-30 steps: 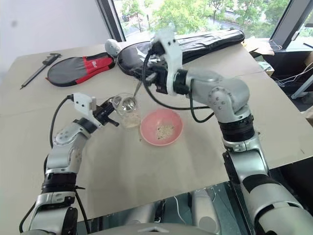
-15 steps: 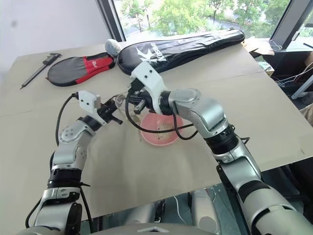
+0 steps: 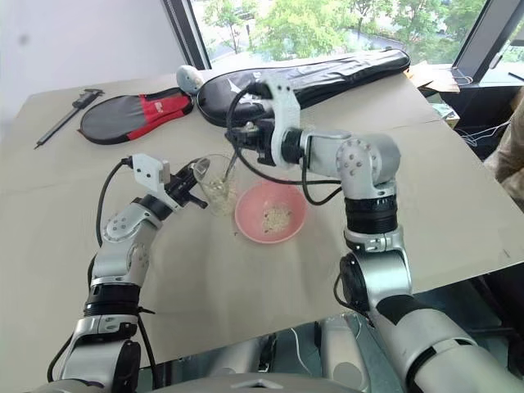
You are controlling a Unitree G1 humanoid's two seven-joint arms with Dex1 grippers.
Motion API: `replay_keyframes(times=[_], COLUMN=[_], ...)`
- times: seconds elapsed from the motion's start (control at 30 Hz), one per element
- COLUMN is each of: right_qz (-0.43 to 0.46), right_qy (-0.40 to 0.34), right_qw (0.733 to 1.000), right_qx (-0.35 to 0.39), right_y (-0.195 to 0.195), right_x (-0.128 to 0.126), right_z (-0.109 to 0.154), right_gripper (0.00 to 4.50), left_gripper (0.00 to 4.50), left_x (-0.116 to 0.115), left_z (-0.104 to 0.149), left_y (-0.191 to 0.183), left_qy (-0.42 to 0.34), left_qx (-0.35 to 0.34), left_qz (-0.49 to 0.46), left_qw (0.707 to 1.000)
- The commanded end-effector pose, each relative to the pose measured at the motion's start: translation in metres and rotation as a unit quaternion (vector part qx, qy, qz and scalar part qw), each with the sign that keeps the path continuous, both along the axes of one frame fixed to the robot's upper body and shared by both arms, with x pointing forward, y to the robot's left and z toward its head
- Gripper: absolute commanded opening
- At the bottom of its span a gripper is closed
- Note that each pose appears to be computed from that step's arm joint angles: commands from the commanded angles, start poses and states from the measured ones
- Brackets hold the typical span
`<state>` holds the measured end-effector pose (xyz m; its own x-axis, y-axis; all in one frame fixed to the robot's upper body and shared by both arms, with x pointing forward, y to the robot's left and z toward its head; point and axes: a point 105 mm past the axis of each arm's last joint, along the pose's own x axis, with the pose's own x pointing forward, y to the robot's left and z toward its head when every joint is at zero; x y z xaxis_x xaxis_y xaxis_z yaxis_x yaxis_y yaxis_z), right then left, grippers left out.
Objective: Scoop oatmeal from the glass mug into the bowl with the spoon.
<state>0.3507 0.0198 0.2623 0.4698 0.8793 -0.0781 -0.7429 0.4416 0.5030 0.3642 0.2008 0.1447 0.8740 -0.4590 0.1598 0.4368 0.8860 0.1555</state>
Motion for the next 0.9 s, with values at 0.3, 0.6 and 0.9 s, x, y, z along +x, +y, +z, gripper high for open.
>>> replay_keyframes(times=[0.3,0.6,0.9], right_qz=[-0.038,-0.044,-0.060], right_qy=[0.082,0.115,0.136], right_qw=[0.994,0.990,0.985], right_qx=[0.055,0.073,0.090], right_y=[-0.025,-0.039,-0.050], right_x=[0.014,0.018,0.022], right_z=[0.013,0.018,0.019], right_gripper=[0.00,0.00,0.00], left_gripper=[0.02,0.02,0.02], left_x=[0.002,0.001,0.000], left_z=[-0.002,-0.005,-0.006], left_y=[-0.009,-0.010,-0.011], left_qy=[-0.018,-0.025,-0.024], left_qx=[0.004,0.007,0.007], left_qz=[-0.003,0.000,-0.004], left_qw=[1.000,1.000,1.000])
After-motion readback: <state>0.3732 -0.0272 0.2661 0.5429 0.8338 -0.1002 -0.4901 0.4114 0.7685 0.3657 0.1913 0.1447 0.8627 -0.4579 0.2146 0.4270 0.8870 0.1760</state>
